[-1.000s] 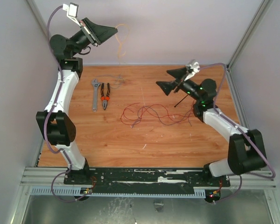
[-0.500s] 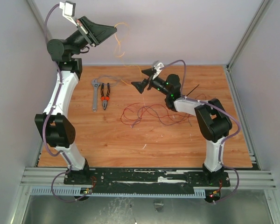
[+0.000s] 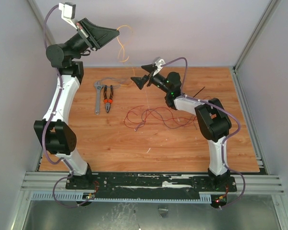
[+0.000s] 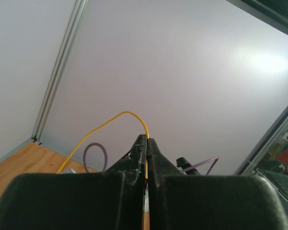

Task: Zip-tie the wires
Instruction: Place the cable at the center of the board.

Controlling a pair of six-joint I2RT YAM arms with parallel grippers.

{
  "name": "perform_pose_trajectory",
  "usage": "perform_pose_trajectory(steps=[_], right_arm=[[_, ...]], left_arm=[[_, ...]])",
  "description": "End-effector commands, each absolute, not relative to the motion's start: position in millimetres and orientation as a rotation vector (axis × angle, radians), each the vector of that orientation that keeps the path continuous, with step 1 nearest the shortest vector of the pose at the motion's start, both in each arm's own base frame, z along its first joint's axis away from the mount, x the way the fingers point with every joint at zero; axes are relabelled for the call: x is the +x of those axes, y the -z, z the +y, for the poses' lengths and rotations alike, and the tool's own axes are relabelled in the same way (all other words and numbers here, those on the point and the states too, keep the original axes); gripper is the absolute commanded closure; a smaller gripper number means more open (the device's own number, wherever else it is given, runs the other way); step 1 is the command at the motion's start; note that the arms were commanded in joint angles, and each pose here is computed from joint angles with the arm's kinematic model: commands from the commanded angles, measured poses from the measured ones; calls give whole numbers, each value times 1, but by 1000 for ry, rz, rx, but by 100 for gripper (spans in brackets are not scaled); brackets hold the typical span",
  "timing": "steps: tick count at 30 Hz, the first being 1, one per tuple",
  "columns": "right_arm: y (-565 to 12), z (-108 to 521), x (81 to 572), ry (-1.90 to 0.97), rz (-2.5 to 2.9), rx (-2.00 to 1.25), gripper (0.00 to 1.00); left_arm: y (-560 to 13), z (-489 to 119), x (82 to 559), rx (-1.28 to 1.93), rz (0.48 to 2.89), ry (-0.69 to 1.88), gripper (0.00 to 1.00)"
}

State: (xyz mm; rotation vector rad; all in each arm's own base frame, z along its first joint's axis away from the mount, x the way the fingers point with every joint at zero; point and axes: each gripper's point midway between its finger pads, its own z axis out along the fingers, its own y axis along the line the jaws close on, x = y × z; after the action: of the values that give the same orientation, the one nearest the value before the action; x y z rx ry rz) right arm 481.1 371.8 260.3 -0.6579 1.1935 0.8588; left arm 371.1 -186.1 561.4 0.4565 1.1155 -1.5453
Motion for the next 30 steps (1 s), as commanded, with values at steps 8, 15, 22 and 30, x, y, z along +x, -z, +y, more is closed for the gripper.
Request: perform_pose_trajectory(steps=[8,15,22,30], right_arm=[[-267,382,486,-894,1169,-649,22],[-268,381,480,-923,1176,-653,56],[-285,356,474,-822,1177,-613,91],[-277,242,489,-634,1401,-456,100]], left_arm=[[-573,-189,343,522,1060,1546,100],[-569,-189,341,524,1063,1544,100],[-555,-188,344,516,1091,1543,100],[-510,-185,345,484,1216,1566,100]])
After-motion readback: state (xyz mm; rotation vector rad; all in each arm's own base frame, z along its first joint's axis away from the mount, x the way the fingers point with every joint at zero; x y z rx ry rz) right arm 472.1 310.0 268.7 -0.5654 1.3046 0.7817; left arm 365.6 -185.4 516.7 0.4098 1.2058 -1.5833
